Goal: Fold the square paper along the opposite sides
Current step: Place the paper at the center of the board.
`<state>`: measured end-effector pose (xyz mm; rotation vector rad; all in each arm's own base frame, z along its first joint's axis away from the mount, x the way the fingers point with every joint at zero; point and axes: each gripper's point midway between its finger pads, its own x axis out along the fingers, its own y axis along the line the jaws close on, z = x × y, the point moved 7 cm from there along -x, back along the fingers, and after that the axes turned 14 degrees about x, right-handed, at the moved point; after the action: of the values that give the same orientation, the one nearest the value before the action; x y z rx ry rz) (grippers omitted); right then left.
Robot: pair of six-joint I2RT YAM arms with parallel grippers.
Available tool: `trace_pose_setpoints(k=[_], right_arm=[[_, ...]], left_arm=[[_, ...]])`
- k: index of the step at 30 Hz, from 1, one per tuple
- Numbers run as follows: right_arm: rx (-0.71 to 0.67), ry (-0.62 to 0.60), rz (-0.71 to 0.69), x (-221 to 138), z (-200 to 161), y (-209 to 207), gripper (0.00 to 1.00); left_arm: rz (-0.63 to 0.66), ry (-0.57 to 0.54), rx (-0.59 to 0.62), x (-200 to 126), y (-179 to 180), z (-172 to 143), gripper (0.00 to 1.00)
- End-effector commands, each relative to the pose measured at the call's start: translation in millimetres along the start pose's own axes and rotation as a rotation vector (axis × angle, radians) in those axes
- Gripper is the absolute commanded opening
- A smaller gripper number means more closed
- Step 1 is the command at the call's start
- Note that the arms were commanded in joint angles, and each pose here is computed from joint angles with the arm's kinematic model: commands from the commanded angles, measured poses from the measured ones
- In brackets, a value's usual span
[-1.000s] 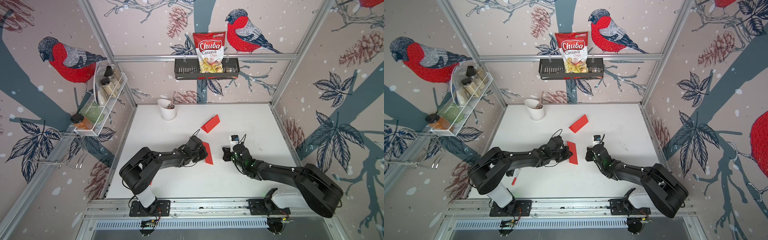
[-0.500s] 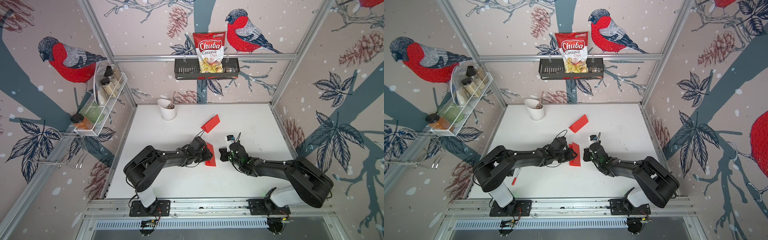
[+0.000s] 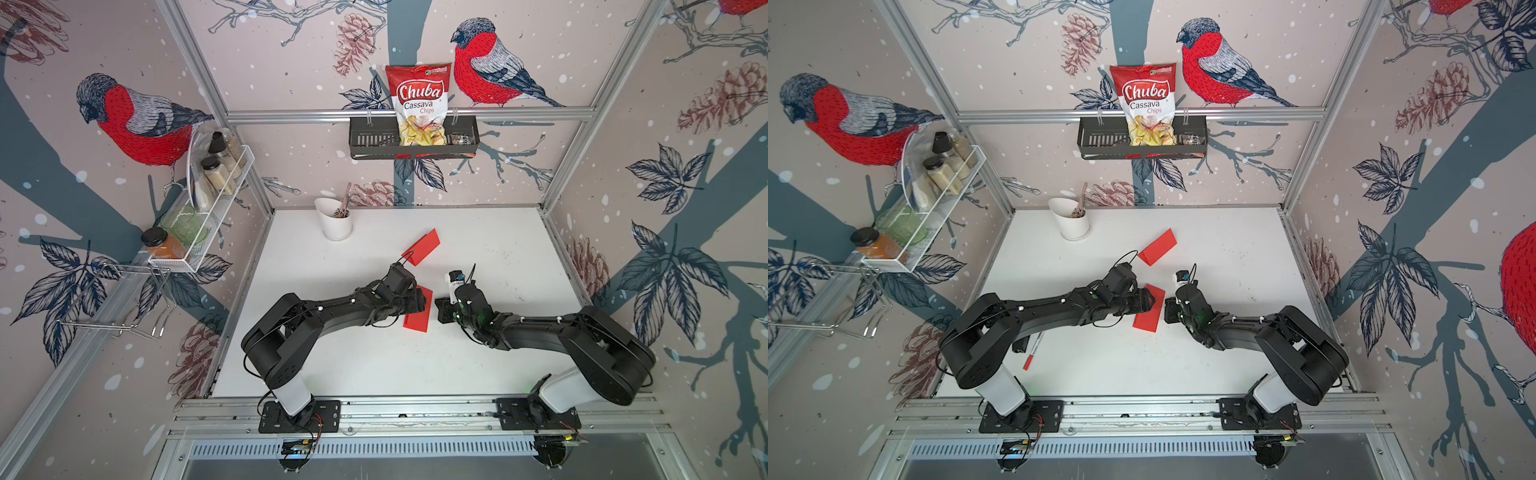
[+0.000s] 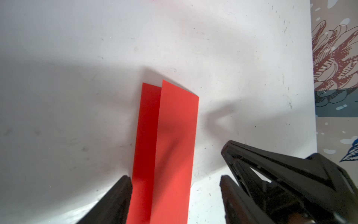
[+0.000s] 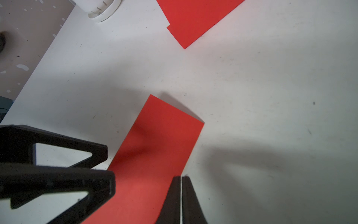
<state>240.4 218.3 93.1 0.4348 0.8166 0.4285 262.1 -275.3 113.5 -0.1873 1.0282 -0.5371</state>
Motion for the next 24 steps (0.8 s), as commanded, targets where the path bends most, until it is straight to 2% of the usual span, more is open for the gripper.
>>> trace_pose_setpoints(k=[1, 9, 11, 13, 15, 18, 19, 20, 22, 24], right_arm=[[-0.026, -0.006, 0.004, 2, 4, 4, 0.11], [-0.039, 0.002, -0.013, 11, 6, 4, 0.12], [-0.047, -0.013, -0.015, 9, 13, 6, 0.15], [-0.062, -0.059, -0.018, 2, 29, 12, 0.25], [-0.078, -0.154, -0.019, -12, 53, 19, 0.41], [-0.118, -0.379, -0.088, -46, 99, 31, 0.68], [-0.146, -0.455, -0.122, -59, 112, 33, 0.75], [-0.183, -0.518, -0.148, -71, 122, 33, 0.80], [-0.240, -0.647, -0.219, -99, 138, 27, 0.96], [-0.275, -0.718, -0.313, -114, 143, 5, 1.00]], left_arm=[[0.059, 0.019, 0.026, -1, 9, -7, 0.77], [0.064, -0.013, 0.027, -8, 11, -9, 0.77], [0.066, -0.046, 0.043, -15, 8, -1, 0.78], [0.073, -0.120, 0.077, -29, 2, 15, 0.78], [0.077, -0.237, 0.142, -51, -6, 36, 0.79], [0.136, -0.507, 0.241, -100, -12, 67, 0.81], [0.169, -0.603, 0.280, -119, -11, 73, 0.89], [0.205, -0.683, 0.306, -134, -9, 77, 0.89], [0.307, -0.878, 0.360, -168, 3, 76, 0.85], [0.496, -1.058, 0.314, -194, 32, 64, 0.78]])
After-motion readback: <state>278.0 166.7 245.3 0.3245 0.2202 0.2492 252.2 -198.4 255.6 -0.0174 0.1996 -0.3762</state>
